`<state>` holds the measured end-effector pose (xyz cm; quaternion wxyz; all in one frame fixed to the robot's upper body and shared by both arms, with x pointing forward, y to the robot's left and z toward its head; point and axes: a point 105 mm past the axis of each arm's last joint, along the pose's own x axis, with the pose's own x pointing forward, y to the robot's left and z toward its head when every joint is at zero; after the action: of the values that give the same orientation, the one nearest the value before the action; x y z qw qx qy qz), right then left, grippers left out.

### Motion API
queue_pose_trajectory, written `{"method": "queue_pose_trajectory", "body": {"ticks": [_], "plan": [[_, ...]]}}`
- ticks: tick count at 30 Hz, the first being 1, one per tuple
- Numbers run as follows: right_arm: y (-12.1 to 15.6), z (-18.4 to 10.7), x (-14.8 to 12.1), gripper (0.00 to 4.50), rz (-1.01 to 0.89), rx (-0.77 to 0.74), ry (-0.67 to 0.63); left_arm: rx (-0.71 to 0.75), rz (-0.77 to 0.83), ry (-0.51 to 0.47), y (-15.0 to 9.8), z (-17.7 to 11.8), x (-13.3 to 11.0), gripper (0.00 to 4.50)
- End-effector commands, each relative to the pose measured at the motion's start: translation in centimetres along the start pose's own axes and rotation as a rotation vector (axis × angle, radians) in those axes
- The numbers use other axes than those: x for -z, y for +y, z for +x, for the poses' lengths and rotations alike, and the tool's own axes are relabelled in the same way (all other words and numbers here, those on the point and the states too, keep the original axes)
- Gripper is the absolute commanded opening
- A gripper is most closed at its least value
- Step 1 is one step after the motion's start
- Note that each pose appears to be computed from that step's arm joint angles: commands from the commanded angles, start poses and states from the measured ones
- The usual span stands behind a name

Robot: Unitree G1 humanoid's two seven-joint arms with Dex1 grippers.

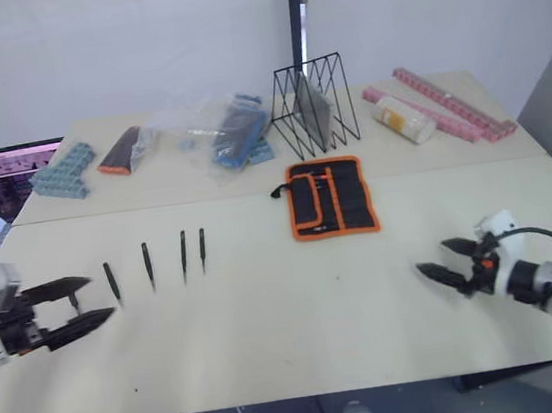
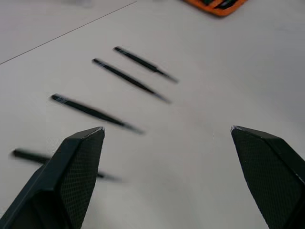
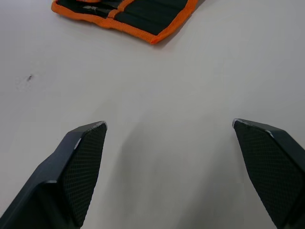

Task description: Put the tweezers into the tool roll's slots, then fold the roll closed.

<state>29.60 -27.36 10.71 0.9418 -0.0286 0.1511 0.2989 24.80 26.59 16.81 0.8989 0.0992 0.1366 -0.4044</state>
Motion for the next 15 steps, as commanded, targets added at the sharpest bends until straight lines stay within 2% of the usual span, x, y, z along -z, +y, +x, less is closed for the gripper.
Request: {"method": "queue_pose_trajectory", "body": {"ticks": [1, 5, 9, 15], "plan": [[3.3, 2.0, -3.7, 4.49, -0.005, -0.001, -0.125, 0.096, 0.042, -0.030, -2.7, 2.4, -2.2, 4.50], [3.6, 4.3, -5.1, 4.49, 0.053, 0.101, -0.119, 0.145, 0.042, -0.031, -4.2, 3.5, -2.8, 4.50], [4.0, 7.7, -7.9, 4.49, 0.248, 0.072, -0.141, 0.140, 0.052, -0.076, -4.9, 4.1, -3.8, 4.50], [5.4, 12.1, -9.5, 4.49, 0.461, 0.008, -0.136, 0.119, 0.036, -0.119, -5.7, 3.7, -4.2, 4.50]]}}
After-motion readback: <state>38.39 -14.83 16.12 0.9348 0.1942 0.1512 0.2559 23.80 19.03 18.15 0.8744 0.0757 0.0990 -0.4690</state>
